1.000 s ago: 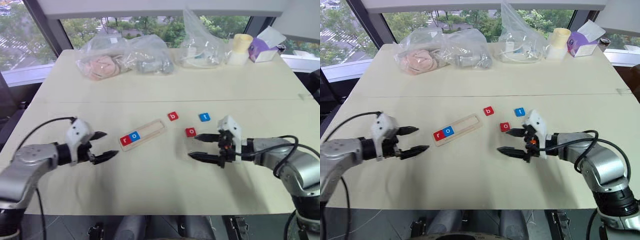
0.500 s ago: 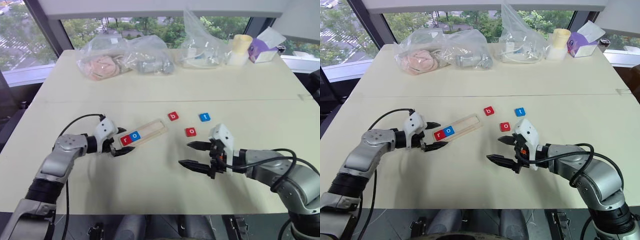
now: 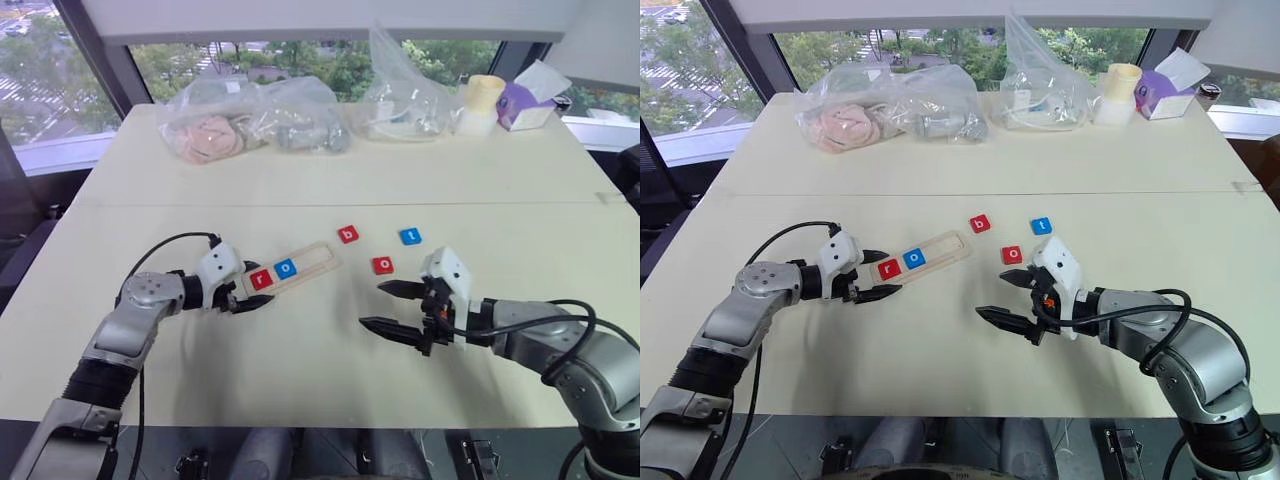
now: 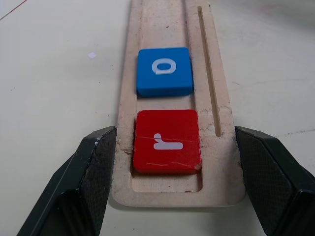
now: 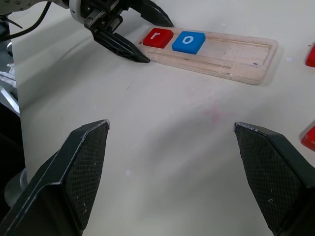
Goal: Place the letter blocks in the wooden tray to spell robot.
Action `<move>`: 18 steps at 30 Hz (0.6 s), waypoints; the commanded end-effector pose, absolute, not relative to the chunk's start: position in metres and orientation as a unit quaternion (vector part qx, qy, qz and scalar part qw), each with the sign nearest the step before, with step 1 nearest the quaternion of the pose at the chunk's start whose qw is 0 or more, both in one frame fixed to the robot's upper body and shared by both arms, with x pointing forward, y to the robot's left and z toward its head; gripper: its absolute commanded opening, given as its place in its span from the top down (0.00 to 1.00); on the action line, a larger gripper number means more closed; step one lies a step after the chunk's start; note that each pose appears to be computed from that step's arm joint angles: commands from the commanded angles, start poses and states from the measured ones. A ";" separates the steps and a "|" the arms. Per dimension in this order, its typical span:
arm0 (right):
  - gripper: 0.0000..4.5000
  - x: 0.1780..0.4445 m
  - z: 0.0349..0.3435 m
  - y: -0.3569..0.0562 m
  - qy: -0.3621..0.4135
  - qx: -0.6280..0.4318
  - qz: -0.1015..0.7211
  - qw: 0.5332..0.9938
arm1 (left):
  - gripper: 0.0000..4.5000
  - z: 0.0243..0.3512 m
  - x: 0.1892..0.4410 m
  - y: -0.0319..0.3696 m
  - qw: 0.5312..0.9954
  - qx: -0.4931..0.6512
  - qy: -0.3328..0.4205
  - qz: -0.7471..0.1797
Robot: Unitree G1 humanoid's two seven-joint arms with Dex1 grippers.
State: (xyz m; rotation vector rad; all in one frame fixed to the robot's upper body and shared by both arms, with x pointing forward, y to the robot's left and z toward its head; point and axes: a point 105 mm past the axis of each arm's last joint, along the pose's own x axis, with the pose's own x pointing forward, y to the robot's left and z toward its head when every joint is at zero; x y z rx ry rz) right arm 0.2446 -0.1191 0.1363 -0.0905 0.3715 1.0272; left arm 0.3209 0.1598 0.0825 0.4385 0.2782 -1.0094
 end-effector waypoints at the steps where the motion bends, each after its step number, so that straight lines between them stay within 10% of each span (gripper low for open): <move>1: 0.08 0.248 0.147 -0.127 0.155 -0.055 0.481 0.861 | 0.30 0.071 0.317 0.165 0.833 0.190 0.170 -0.491; 11: 0.08 0.259 0.143 -0.146 0.164 -0.062 0.457 0.872 | 0.30 0.078 0.297 0.159 0.658 0.337 0.157 -0.654; 18: 0.08 0.257 0.142 -0.148 0.162 -0.056 0.442 0.880 | 0.30 0.078 0.320 0.144 0.658 0.342 0.136 -0.656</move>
